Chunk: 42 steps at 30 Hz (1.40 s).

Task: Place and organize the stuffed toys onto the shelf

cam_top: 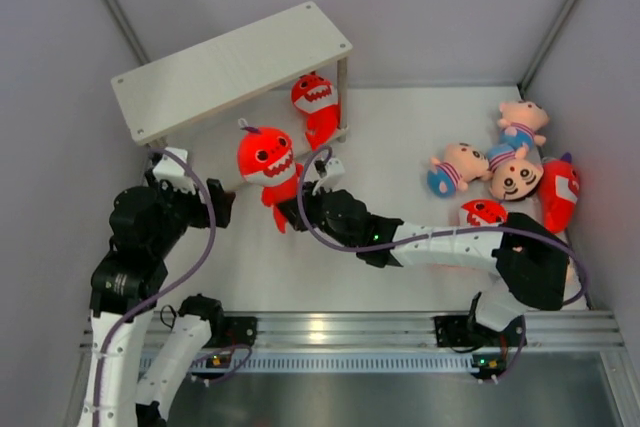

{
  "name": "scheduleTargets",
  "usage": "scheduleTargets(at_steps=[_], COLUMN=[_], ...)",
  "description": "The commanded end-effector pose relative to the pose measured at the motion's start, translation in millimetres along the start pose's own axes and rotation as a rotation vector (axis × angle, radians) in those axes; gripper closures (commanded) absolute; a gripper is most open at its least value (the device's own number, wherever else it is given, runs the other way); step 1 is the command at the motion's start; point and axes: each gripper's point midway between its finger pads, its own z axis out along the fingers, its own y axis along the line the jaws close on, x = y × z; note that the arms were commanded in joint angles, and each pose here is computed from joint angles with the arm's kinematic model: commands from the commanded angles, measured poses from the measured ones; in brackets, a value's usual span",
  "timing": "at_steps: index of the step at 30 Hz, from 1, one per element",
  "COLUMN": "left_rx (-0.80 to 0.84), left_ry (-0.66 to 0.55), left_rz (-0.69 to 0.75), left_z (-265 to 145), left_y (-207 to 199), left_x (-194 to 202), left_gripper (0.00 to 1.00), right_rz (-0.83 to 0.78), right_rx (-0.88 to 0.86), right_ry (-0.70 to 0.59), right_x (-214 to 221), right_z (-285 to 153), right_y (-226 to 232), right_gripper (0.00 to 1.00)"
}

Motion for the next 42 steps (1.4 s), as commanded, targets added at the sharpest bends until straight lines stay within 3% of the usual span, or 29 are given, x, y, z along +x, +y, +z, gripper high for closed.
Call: scheduleTargets(at_steps=[1,7,14,15,16,17,19,24,35,39,41,42], left_rx=[-0.077,-0.283,-0.384,-0.401,-0.406,-0.409,-0.418,-0.413,-0.408,-0.410,-0.404,-0.402], left_ry=[-0.071,-0.102,-0.056,-0.048,-0.043,-0.045,-0.050,-0.056,-0.048,-0.046,-0.049,-0.049], left_rz=[0.157,0.224,0.297,0.304,0.311,0.315,0.322,0.328,0.339,0.347,0.346,0.346], left_z=[-15,-34,-37,-38,-38,-39,-41,-42,-41,-41,-41,-41], left_y=[19,55,77,80,81,82,83,82,82,82,81,81], left_x=[3,3,20,22,24,25,24,21,24,23,23,23], left_gripper=[0.07,0.04,0.04,0.04,0.04,0.04,0.03,0.03,0.03,0.02,0.02,0.02], right_rz=[-0.110,-0.141,-0.186,-0.194,-0.202,-0.186,-0.214,-0.241,-0.284,-0.242,-0.215,-0.207], right_rx=[0.174,0.274,0.342,0.394,0.434,0.420,0.495,0.525,0.558,0.563,0.577,0.562], right_ry=[0.008,0.049,0.021,0.053,0.087,0.038,0.053,-0.008,-0.034,-0.027,-0.032,-0.047], right_x=[0,8,-36,-28,-25,-46,-40,-59,-70,-73,-74,-80], right_z=[-25,-21,38,51,56,71,86,126,169,167,163,161], right_y=[-51,-88,-87,-107,-117,-106,-133,-138,-161,-167,-171,-165], right_gripper=[1.00,1.00,1.00,1.00,1.00,1.00,1.00,1.00,0.99,0.77,0.76,0.70])
